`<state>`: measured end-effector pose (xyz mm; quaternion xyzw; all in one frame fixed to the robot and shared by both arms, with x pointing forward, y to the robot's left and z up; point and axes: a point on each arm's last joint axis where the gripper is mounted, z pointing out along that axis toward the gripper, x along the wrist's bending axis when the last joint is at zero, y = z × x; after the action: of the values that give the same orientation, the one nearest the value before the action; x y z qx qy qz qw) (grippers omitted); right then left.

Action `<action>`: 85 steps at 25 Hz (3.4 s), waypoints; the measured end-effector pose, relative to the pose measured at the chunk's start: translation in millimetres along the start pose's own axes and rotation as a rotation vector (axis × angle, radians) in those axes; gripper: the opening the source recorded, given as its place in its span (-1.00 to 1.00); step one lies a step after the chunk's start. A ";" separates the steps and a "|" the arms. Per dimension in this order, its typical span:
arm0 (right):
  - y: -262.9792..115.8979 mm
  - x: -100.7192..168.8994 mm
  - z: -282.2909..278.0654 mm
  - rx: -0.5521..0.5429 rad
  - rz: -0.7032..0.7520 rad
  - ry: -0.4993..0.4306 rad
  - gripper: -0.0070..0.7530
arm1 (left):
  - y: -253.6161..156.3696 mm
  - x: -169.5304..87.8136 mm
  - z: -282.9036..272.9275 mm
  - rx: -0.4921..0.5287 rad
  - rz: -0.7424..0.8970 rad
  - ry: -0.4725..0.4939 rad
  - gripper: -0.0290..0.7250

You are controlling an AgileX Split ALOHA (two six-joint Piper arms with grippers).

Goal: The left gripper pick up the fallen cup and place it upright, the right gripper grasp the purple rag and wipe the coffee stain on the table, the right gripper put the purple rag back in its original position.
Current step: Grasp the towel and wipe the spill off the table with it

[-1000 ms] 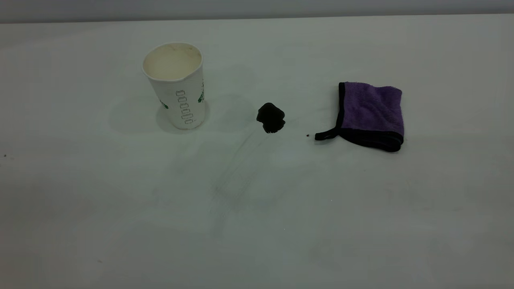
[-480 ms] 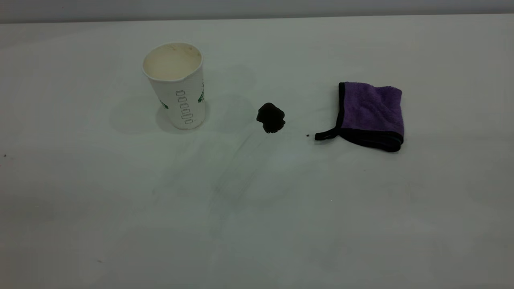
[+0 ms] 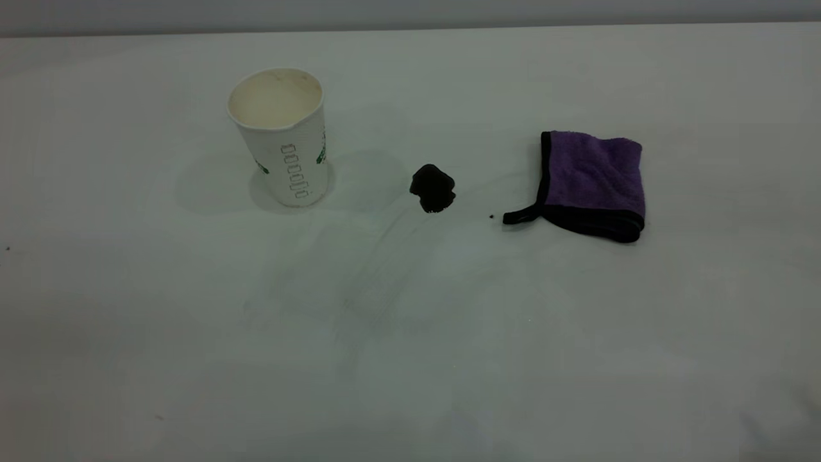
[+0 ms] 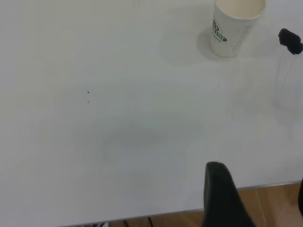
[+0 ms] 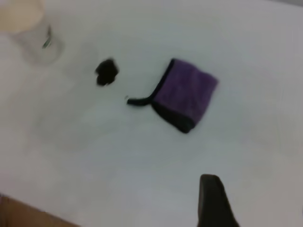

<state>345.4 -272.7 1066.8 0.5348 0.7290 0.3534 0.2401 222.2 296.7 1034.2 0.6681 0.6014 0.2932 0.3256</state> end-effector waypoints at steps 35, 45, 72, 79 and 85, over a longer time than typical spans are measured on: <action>25.1 -25.6 368.0 0.588 -0.123 0.151 0.29 | -0.2 0.0 0.0 0.002 -0.001 -0.001 0.28; 4.8 -27.8 430.2 0.644 -0.126 0.111 0.29 | -0.2 0.0 0.0 0.002 -0.001 -0.001 0.28; 13.0 71.2 498.1 0.429 -0.238 0.235 -0.86 | -0.4 0.0 -0.1 0.002 0.000 -0.002 0.28; 8.3 109.6 495.6 0.482 -0.286 0.314 -0.86 | -0.4 0.0 -0.1 0.002 0.000 -0.002 0.28; -4.3 140.4 483.7 0.597 -0.296 0.405 -0.86 | -0.4 0.0 -0.1 0.002 0.000 -0.002 0.28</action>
<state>651.0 -15.1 760.3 0.3896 0.9018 0.1854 -0.0265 221.9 296.7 1034.0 0.6688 0.6014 0.2919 0.3253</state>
